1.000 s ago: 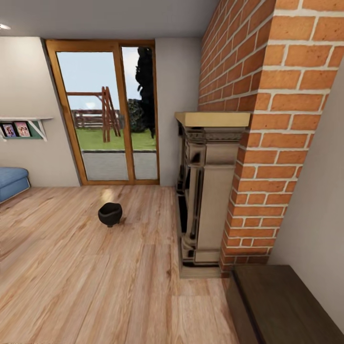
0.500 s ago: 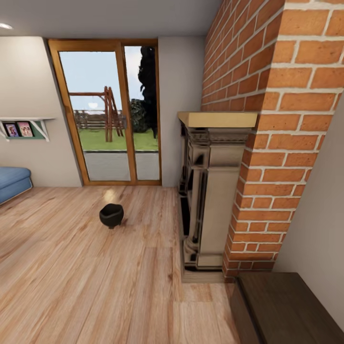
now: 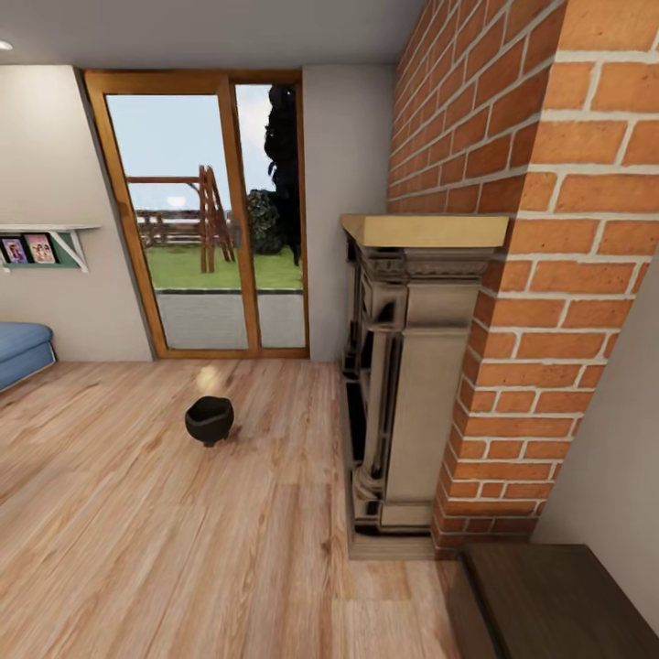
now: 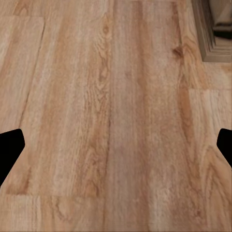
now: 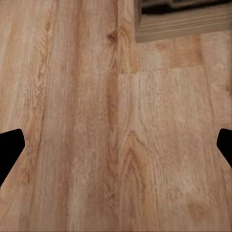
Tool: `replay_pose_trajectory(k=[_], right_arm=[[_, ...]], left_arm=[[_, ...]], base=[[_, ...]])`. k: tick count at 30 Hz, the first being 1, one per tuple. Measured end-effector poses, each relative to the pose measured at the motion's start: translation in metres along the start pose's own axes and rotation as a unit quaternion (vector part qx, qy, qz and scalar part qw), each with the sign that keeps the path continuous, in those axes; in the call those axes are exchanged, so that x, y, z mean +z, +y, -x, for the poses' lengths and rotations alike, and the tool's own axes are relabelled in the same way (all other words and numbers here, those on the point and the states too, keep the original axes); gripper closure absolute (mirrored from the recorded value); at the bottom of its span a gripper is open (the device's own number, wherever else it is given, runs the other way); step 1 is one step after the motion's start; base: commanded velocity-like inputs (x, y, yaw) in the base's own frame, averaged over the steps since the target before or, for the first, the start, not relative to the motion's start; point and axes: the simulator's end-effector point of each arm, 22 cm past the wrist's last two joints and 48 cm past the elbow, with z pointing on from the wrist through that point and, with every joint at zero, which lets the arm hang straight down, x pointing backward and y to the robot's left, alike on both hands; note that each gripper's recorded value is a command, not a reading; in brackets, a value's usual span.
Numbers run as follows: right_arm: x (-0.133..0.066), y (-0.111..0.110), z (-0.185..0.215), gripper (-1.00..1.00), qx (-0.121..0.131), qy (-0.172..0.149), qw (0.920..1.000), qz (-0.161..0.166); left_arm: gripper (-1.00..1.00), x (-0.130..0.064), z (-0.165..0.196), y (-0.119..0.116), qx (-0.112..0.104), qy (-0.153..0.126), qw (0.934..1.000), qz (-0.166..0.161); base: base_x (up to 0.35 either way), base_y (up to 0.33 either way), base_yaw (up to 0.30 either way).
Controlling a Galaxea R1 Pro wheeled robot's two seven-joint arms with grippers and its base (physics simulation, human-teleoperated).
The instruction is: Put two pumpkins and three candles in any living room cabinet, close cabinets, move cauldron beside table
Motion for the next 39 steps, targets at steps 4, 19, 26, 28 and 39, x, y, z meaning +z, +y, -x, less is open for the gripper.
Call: replay_pose_trajectory(k=[4,19,26,28,39], right_arm=[[0.0,0.0,0.0,-1.0,0.0,0.0,1.0,0.0],[0.0,0.0011,0.0,-1.0,0.0,0.0,1.0,0.001],[0.0001,0.0015,-0.0001,-1.0,0.0,0.0,1.0,0.001],[0.0001,0.0015,-0.0001,-1.0,0.0,0.0,1.0,0.001],[0.0002,0.0014,-0.0002,-1.0,0.0,0.0,1.0,0.001]], left_arm=[[-1.0,0.0001,0.0004,0.0,0.0,0.0,1.0,0.0],[-1.0,0.0001,0.0003,0.0,0.0,0.0,1.0,0.0],[-1.0,0.0003,0.0003,0.0001,0.0,0.0,1.0,0.0],[-1.0,0.0002,0.0002,0.0001,-0.001,0.0,1.0,0.0],[-1.0,0.0004,-0.0001,0.0,0.001,0.0,1.0,0.0]], base=[[0.204,0.0,0.0],[0.203,0.0,0.031],[0.157,0.0,0.161],[0.064,0.0,0.07],[0.015,0.0,0.087]])
